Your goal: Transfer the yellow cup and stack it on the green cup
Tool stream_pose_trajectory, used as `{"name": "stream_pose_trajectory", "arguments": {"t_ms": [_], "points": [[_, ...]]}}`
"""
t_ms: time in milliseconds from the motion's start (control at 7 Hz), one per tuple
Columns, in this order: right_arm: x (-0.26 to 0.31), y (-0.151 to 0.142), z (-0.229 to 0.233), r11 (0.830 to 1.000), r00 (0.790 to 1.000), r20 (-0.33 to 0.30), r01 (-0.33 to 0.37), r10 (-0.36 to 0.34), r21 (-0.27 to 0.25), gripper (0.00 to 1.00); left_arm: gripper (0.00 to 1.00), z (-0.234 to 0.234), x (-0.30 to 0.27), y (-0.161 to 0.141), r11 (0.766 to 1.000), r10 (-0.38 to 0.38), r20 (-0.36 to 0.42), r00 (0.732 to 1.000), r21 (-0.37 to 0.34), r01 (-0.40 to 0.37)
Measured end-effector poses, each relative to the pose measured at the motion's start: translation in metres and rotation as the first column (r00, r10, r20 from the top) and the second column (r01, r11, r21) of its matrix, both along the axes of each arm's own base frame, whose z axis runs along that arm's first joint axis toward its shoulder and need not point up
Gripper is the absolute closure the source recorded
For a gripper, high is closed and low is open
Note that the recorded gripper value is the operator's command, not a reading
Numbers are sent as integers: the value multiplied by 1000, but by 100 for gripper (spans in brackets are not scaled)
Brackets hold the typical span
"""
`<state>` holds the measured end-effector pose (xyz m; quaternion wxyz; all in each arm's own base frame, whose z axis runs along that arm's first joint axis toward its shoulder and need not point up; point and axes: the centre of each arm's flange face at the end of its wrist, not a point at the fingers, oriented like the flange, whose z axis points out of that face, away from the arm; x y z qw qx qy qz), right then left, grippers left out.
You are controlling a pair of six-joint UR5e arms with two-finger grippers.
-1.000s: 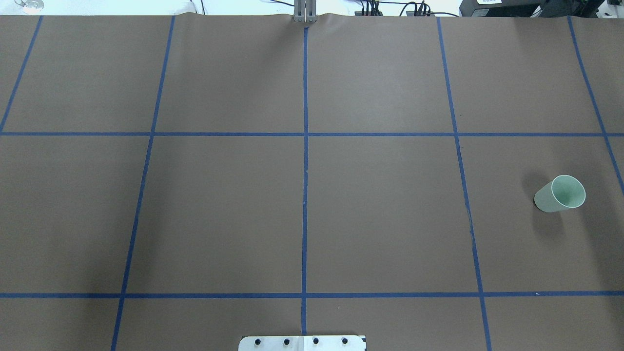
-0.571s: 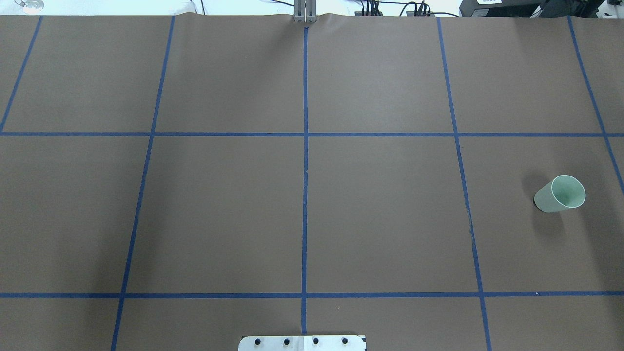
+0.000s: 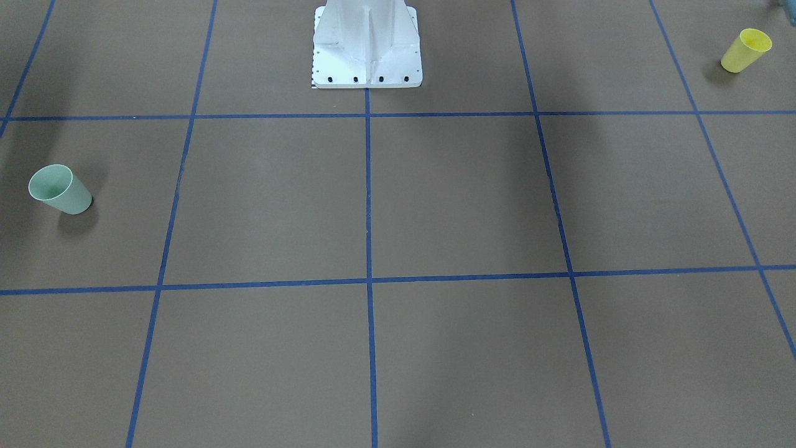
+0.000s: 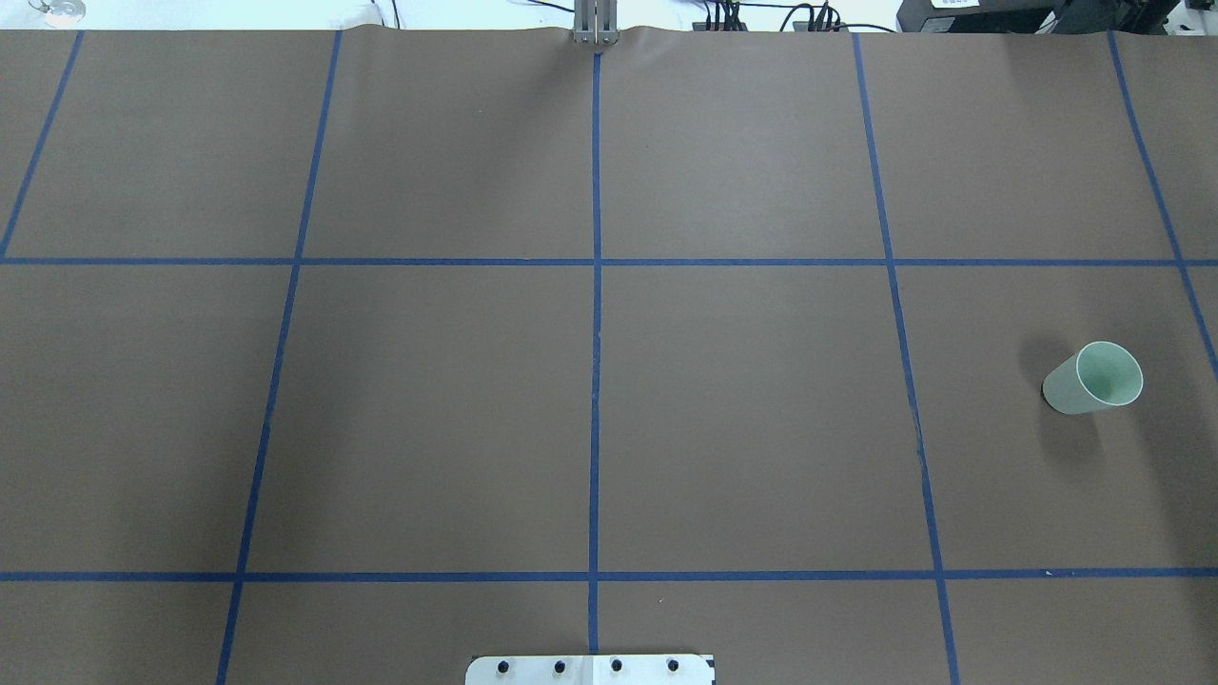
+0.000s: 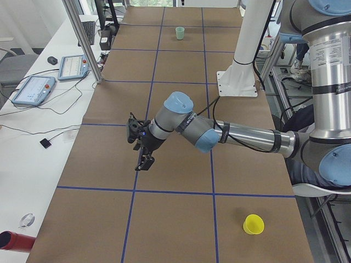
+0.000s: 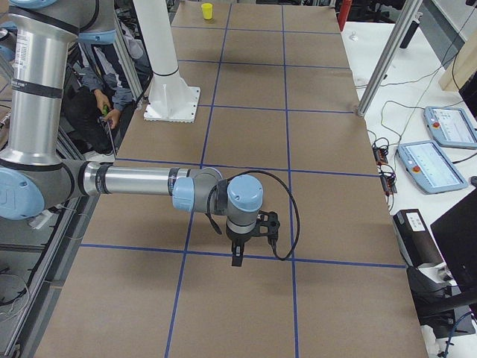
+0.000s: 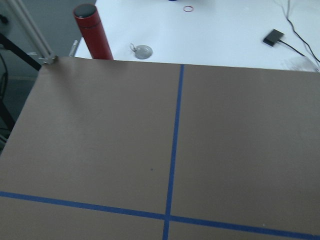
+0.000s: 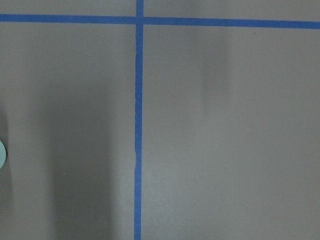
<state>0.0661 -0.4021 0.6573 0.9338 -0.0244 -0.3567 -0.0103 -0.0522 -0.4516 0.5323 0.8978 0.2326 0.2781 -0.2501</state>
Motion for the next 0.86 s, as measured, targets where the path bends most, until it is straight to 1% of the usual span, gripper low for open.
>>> {"name": "stream_pose_trajectory", "arguments": {"t_ms": [143,286,429,571,714,857], "points": [[0,0,0,1000,1000,1,0,0,0,0,0,4,7,5,995,-98,23,995,-34,98],[0,0,0,1000,1000,1,0,0,0,0,0,16,13,15,978,-192,63,979,-68,196],[0,0,0,1000,1000,2,0,0,-1,0,0,33,12,29,957,-261,106,960,-100,271],[0,0,0,1000,1000,2,0,0,-1,0,0,54,5,47,925,-330,155,931,-142,352],[0,0,0,1000,1000,3,0,0,-2,0,0,72,-2,61,877,-399,215,891,-193,440],[0,2,1,1000,1000,3,0,0,-6,0,0,90,-5,75,810,-461,294,837,-246,533]]}}
